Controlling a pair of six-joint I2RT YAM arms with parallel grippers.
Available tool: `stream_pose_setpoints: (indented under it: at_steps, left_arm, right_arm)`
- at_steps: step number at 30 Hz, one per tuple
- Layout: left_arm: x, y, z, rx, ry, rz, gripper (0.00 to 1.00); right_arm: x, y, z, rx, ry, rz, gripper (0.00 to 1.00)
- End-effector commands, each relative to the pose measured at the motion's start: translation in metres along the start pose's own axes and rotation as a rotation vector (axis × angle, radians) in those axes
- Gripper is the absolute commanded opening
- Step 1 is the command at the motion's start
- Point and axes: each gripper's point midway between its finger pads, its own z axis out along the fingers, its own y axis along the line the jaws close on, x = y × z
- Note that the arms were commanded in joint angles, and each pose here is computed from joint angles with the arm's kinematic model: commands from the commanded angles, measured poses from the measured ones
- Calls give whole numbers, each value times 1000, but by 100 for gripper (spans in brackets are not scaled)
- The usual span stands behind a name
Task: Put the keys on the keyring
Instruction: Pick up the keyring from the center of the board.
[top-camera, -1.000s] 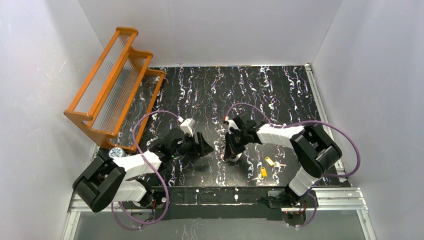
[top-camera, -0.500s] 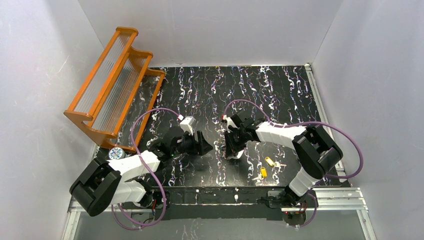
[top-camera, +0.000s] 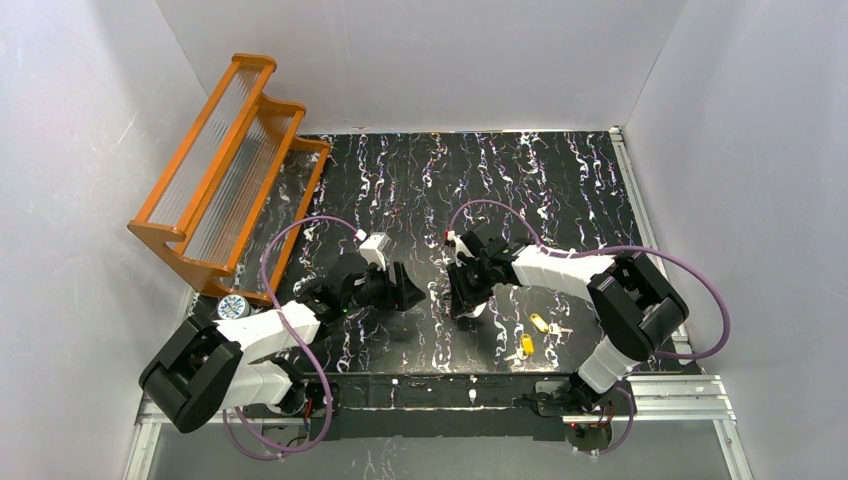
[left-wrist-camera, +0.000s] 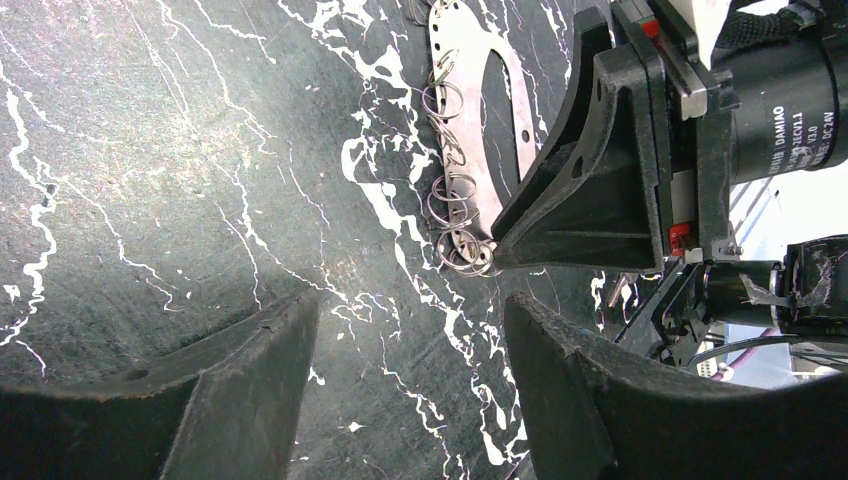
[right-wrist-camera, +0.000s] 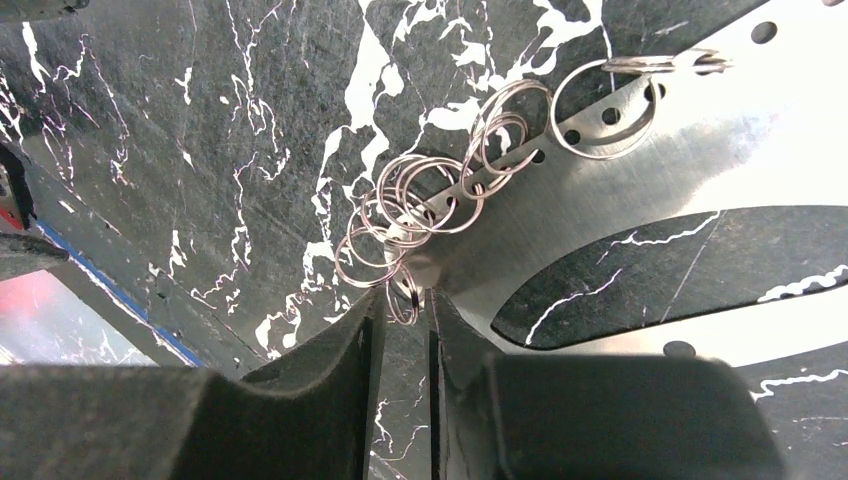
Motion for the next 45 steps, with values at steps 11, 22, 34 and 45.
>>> stream_pose_setpoints:
  at_steps: [11,22,34,45]
  left_arm:
    - [-13,-9,-2,18,-32,24,67]
    - [-12,-9,-2,19,-31,25,67]
    - [-14,-10,-2,21,-34,28,67]
    - [-22,-15,-5,32,-57,69,67]
  right_arm:
    - [-5,18,-6,-59,-42,8,16]
    - [5,16,-6,-45,-30,34,25]
    - [13,22,1,-44,-28,39,20]
    - [-15,22,-23,20,-113,-105,1]
